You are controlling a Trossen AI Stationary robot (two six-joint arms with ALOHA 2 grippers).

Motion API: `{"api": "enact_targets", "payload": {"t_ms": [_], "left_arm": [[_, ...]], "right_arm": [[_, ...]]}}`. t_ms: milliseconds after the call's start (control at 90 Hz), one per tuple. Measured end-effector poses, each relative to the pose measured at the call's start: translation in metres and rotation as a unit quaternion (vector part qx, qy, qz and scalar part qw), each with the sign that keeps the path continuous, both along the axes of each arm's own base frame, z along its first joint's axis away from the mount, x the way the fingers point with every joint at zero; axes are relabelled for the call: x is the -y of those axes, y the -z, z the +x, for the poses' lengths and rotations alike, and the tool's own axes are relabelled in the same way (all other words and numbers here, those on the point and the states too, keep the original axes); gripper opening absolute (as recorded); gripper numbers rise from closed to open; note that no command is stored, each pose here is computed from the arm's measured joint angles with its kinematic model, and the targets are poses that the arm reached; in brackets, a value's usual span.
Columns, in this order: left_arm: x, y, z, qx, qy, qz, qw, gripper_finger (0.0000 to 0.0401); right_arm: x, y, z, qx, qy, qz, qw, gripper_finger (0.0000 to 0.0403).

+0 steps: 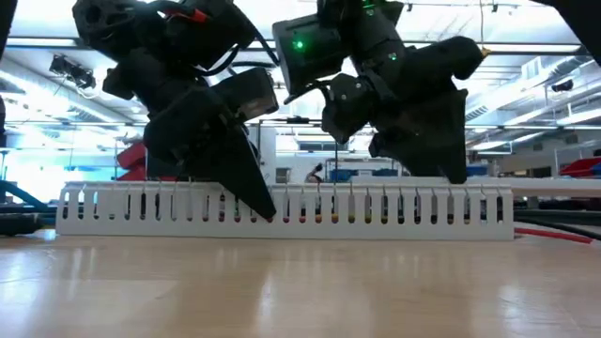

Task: Ziptie cables
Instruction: Close the white cable duct cover

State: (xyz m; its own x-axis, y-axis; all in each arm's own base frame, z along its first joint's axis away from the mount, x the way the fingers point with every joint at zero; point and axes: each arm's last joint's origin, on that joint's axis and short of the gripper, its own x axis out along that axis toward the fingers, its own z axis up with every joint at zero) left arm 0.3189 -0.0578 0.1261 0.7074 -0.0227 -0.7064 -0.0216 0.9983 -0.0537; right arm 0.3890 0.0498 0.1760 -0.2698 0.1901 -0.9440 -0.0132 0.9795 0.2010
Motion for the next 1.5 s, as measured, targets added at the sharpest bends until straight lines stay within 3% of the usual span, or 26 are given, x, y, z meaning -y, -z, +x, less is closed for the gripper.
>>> {"api": "enact_targets", "payload": {"t_ms": [1500], "left_arm": [[-0.0011,0.0011,-0.0018,-0.011,-0.001,0.019,1.000,0.0232]], "right_arm": [[0.0046,-0.0026,0.0059,0.008,0.003,0.015,1.000,0.0230]]}}
